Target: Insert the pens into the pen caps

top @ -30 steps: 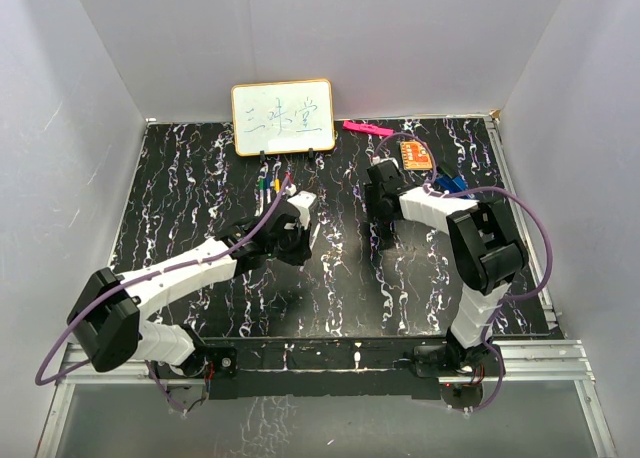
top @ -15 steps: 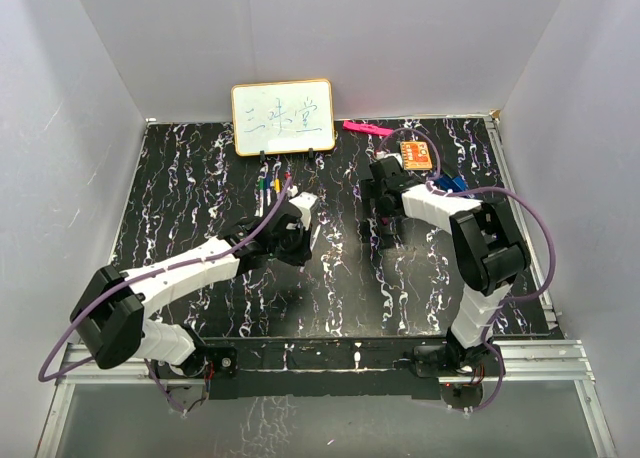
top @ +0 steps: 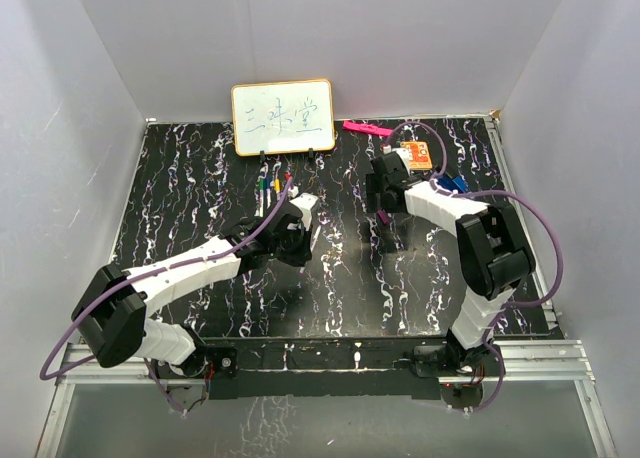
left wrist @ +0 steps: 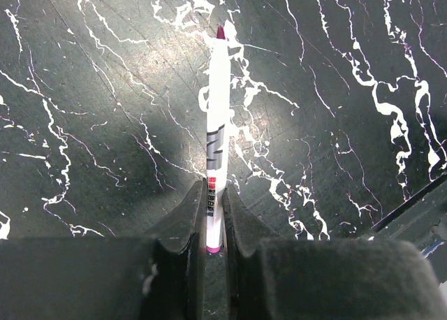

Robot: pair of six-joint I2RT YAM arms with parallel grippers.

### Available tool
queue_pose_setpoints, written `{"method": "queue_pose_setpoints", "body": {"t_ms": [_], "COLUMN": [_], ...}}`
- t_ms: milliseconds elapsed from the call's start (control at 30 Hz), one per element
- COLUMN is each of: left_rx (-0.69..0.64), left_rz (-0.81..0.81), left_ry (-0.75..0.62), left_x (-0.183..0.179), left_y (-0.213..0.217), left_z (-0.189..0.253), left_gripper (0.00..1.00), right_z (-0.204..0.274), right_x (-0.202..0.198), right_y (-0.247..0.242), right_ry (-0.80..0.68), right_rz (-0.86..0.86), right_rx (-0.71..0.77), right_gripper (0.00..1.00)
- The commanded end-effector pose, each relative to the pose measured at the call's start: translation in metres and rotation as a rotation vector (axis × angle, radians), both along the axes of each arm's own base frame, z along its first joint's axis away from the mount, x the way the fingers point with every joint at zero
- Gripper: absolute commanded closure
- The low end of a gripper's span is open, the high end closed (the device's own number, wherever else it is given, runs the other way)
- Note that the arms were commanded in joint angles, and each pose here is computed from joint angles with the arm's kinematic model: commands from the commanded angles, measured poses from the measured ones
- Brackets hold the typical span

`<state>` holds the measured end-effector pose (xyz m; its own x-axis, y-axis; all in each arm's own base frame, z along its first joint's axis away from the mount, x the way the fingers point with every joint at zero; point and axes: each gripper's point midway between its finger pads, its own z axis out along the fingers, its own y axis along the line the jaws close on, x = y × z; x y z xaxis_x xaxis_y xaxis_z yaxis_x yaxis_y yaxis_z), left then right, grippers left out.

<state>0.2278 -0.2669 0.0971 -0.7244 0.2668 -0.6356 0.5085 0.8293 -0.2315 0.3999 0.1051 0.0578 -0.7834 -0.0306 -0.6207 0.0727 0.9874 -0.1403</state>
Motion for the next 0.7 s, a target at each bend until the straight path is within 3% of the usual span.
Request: {"method": "queue_pose_setpoints", "body": {"t_ms": [0, 267, 533, 667], "left_rx": [-0.014, -0.021, -0.009, -0.009], "left_rz": [0.007, 0.016, 0.037, 0.039], "left_ry": [0.002, 0.011, 0.004, 0.003], "left_x": [0.001, 0.0, 0.001, 0.001], "left_y": [-0.002, -0.003, 0.002, 0.003], "left_z": [0.008, 0.005, 0.004, 0.003], "left_gripper": [1.0, 1.0, 1.0, 1.0], "right_z": [0.036, 0.033, 0.074, 0.088], "right_x": [0.011, 0.008, 0.011, 0.014], "right_y": [0.0, -0.006, 0.028, 0.039], "right_ry": [-0.124, -0.109, -0.319, -0.28], "right_rz": [-0.043, -0.025, 0.162, 0.232], "right_rx": [0.043, 0.001, 0.189, 0.199], "right_gripper": [0.02, 0.02, 0.02, 0.02]}}
